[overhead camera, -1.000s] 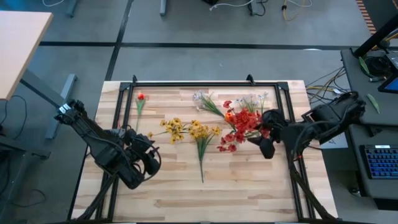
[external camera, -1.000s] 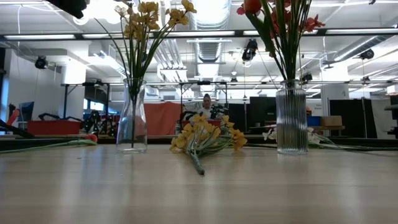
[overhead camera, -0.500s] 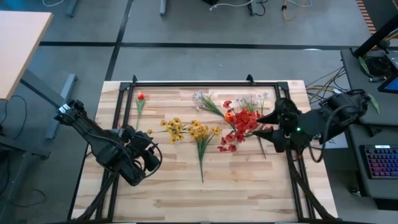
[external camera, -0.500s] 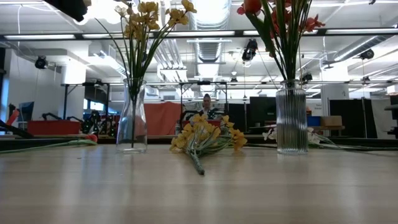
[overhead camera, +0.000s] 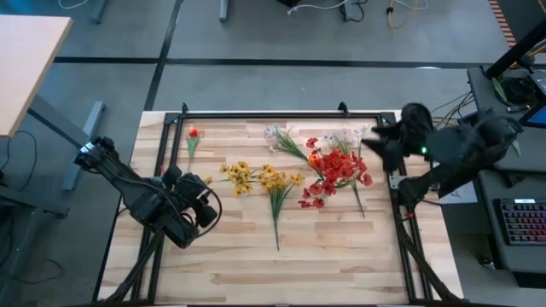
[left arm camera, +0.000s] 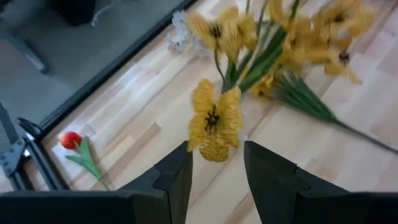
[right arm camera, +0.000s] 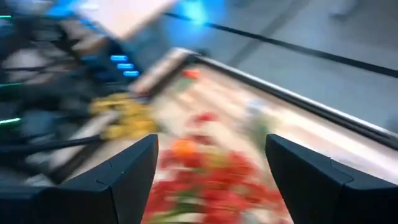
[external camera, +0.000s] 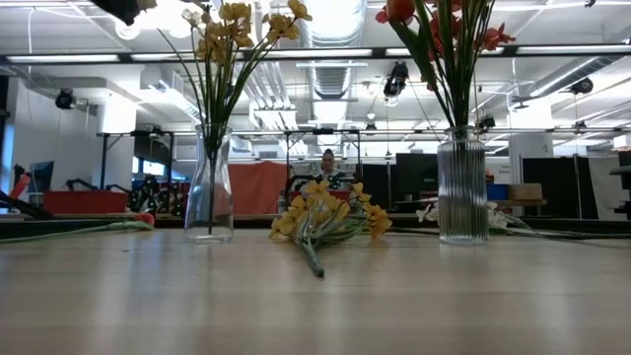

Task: Sort flowers into vase by color
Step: Put the right white flower into the left transparent vase

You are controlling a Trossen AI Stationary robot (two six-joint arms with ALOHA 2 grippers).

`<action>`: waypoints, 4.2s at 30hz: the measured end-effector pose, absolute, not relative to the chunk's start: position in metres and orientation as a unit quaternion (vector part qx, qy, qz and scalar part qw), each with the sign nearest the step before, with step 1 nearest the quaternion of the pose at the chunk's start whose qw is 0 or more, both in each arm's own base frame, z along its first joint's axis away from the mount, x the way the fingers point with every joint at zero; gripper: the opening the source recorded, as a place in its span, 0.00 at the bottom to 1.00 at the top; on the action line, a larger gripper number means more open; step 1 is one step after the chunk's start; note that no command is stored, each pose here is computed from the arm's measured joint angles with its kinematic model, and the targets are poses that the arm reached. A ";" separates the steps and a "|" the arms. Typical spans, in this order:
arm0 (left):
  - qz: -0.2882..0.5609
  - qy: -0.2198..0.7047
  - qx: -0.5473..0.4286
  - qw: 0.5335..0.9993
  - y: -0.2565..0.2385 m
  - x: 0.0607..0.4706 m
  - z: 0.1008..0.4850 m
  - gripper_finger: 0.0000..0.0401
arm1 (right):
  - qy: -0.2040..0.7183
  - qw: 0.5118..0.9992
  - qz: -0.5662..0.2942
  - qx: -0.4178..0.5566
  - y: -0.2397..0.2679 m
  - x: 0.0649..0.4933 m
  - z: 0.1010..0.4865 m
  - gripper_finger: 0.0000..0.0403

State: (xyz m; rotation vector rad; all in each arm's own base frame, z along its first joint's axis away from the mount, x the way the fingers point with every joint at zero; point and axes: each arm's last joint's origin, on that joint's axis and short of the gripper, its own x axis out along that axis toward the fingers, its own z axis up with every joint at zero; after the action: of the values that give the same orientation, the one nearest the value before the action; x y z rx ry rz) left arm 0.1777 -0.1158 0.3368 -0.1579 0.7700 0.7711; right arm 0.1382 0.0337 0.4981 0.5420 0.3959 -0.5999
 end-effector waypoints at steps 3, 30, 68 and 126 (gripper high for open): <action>0.362 0.351 -0.067 0.861 -0.115 0.178 0.343 0.32 | 0.201 0.869 -0.358 0.274 0.021 0.133 0.493 0.71; 0.358 0.305 -0.017 0.883 -0.114 0.180 0.358 0.32 | 0.449 0.658 -0.521 0.307 -0.178 0.199 0.412 0.58; 0.352 0.316 -0.012 0.881 -0.115 0.181 0.357 0.32 | 0.549 0.595 -0.366 0.459 -0.184 0.166 0.226 0.82; 0.352 0.309 -0.005 0.883 -0.115 0.181 0.357 0.32 | 0.566 0.577 -0.405 0.428 -0.107 0.194 0.148 0.84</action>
State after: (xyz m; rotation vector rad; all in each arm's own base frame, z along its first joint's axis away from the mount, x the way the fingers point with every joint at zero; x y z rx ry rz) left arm 0.1811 -0.1152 0.3573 -0.0113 0.6442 0.7337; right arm 0.1943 -0.1066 0.1481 1.0008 1.3261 -0.9476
